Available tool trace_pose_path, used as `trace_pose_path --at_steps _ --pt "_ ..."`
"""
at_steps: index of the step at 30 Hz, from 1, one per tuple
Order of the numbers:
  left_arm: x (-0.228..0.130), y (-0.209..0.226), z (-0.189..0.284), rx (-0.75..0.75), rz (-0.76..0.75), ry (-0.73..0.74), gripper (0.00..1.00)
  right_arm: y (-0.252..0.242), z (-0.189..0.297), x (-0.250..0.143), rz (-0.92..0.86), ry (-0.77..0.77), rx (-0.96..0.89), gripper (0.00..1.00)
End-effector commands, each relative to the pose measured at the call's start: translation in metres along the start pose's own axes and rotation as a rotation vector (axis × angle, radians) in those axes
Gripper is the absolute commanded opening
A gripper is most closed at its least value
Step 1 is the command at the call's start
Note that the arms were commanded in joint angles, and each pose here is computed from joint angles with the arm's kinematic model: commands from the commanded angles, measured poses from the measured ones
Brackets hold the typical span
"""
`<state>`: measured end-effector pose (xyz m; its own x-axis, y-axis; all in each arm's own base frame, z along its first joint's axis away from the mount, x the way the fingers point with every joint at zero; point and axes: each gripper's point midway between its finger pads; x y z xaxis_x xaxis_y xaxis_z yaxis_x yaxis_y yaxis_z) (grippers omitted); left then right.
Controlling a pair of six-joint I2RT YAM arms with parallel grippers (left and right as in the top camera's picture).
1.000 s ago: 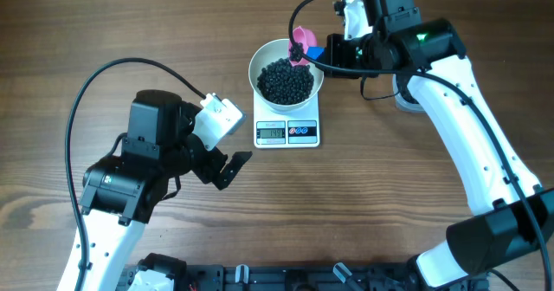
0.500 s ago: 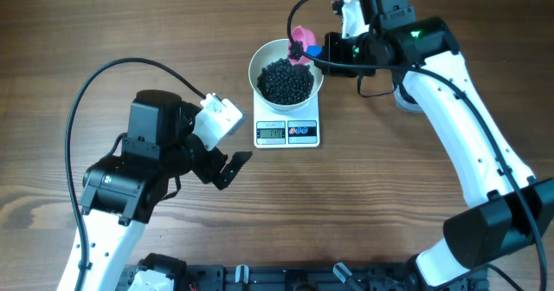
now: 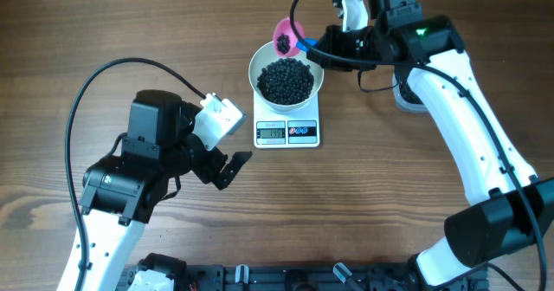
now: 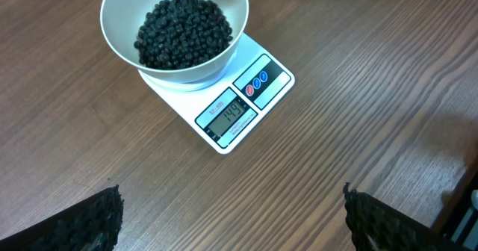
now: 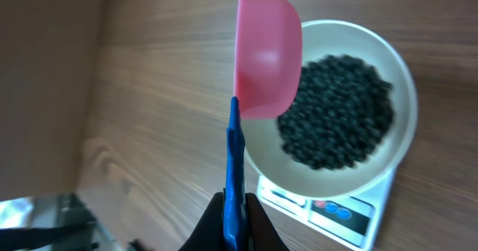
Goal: Scoop item into bowl and weigh 150g on scale
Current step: 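Move the scoop back to the bean tub and dip it in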
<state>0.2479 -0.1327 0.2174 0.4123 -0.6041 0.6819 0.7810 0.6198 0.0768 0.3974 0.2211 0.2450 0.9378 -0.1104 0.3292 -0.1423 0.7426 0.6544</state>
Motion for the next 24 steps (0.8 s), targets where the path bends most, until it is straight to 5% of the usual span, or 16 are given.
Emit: trace_pose_path --at_steps 1,24 --pt "0.006 0.002 0.004 0.006 0.004 -0.019 1.0 0.017 0.001 0.005 -0.026 0.027 0.151 0.05" --pt "0.006 0.002 0.004 0.006 0.004 -0.019 1.0 -0.108 0.124 0.083 -0.249 -0.277 0.148 0.04"
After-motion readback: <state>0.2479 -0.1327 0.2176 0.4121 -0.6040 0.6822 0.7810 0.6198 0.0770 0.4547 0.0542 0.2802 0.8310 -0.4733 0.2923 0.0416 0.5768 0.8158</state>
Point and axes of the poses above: each gripper's point midway between its finger pads, its own z axis back along the fingers, its own y axis along the line the jaws close on, x = y × z, and after that the axes turned 6 degrees about -z, right-handed
